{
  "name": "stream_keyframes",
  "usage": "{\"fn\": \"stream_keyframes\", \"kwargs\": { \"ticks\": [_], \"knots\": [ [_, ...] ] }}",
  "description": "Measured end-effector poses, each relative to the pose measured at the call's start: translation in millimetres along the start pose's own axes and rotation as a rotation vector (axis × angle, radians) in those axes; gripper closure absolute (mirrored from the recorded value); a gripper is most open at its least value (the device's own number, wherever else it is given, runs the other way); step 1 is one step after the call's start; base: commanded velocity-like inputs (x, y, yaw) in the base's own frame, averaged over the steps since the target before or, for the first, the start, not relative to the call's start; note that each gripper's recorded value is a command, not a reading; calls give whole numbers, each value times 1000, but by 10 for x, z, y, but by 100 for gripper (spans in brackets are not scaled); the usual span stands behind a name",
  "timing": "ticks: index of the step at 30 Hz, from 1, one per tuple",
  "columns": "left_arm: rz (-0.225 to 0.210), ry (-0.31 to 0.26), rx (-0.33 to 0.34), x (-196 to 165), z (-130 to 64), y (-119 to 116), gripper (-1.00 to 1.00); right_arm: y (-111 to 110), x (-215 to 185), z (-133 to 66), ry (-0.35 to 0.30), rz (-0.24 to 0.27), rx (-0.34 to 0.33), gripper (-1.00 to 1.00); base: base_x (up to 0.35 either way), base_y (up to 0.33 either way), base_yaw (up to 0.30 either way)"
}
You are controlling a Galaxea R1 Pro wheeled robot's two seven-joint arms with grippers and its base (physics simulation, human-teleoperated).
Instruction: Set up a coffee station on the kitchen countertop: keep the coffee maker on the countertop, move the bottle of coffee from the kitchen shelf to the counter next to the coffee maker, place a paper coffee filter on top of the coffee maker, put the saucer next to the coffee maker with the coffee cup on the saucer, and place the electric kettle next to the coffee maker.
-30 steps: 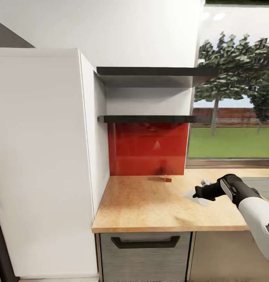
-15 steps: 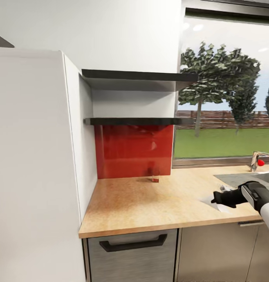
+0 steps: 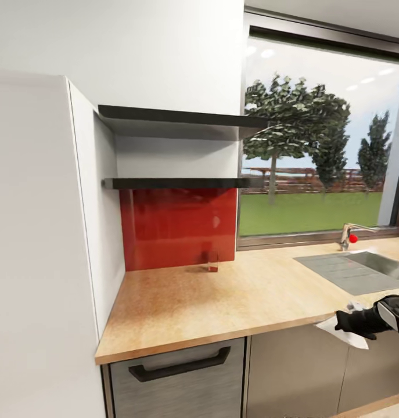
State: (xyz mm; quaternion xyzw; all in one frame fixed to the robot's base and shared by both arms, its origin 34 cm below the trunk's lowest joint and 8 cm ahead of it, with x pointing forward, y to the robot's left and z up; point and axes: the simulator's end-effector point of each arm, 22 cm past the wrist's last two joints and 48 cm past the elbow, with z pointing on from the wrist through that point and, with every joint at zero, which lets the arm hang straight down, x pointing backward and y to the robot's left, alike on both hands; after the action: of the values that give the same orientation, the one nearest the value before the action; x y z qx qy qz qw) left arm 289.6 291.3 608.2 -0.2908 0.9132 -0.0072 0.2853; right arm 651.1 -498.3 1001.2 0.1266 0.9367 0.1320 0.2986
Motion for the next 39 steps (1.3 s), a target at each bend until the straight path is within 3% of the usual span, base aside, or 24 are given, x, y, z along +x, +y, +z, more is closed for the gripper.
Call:
{"fn": "stream_keyframes", "kwargs": {
  "ticks": [3, 10, 11, 14, 19, 24, 29, 33, 39],
  "knots": [
    [-1, -7, -1, -32, 4, 15, -100, -235, 75, 6, -2, -1, 75, 100, 0, 0, -190],
    [-1, -24, -24, -145, 21, 190, -100, -1133, 330, -109, -56, -32, 260, 100, 0, 0, -39],
    [-1, -25, -26, -153, 22, 201, -100, -1400, 489, -131, -65, -55, 304, 100, 0, 0, -6],
    [-1, -25, -27, -158, 23, 211, -100, -1800, 877, -127, -55, -92, 369, 100, 0, 0, -3],
    [-2, -25, -28, -160, 23, 216, -100, -2130, 1537, -25, -4, -152, 419, 100, 0, 0, 0],
    [-5, -26, -30, -165, 24, 221, -100, -2065, 2096, 240, 47, -200, 403, 100, 0, 0, -1],
    [-3, -20, -27, -132, 20, 194, -100, -1574, 2768, 746, 127, -229, 341, 100, 0, 0, -82],
    [-4, -15, -42, -113, 17, 226, -100, -1141, 2949, 1097, 115, -265, 355, 100, 0, 0, -101],
    [11, -6, -40, -77, 11, 221, -100, -925, 3341, 1291, 81, -325, 365, 100, 0, 0, -67]
  ]
}}
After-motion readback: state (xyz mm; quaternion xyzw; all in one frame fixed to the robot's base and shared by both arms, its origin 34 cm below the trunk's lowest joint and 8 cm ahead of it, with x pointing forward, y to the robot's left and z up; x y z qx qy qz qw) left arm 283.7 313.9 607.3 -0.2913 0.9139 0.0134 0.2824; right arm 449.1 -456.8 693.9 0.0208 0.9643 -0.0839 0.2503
